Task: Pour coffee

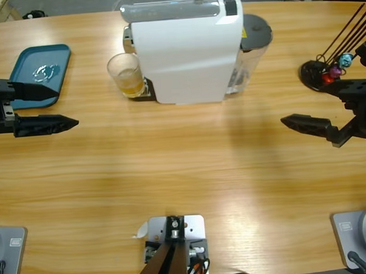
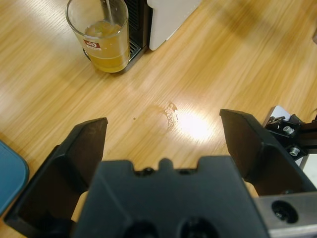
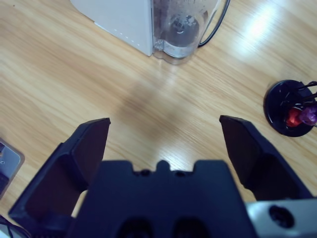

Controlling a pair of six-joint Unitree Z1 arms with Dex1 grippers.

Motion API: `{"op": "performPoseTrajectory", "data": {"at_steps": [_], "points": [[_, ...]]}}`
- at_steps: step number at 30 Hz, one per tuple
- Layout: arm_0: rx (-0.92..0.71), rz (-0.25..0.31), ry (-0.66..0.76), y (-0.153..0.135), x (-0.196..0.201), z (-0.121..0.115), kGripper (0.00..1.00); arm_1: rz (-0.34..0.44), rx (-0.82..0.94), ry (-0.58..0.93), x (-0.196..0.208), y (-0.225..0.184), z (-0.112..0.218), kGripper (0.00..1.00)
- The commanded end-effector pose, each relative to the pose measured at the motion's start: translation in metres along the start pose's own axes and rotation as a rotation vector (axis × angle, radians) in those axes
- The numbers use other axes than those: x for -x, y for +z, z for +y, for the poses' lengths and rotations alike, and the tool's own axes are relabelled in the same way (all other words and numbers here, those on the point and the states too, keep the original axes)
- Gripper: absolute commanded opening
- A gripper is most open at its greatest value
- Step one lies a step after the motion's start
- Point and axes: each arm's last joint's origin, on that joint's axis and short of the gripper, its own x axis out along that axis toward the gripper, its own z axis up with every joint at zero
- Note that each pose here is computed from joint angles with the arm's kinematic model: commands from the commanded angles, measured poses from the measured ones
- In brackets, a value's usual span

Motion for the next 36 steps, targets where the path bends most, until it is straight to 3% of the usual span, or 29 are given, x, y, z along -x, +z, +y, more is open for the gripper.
{"op": "performPoseTrajectory", "data": {"at_steps": [1, 13, 28, 36], "points": [[0.019, 0.012, 0.019, -0.014, 0.002, 0.000, 0.991, 0.017, 0.022, 0.014, -0.004, -0.010, 0.001, 1.000], [0.020, -0.006, 0.029, -0.019, 0.010, -0.003, 0.991, 0.007, 0.016, 0.017, -0.002, -0.012, 0.000, 1.000], [0.007, 0.027, 0.050, -0.026, 0.003, -0.001, 0.991, 0.014, 0.016, 0.020, -0.004, -0.012, 0.001, 1.000], [-0.219, -0.056, 0.096, -0.015, -0.011, 0.008, 0.991, 0.030, 0.021, 0.016, -0.007, -0.011, 0.002, 1.000]]}}
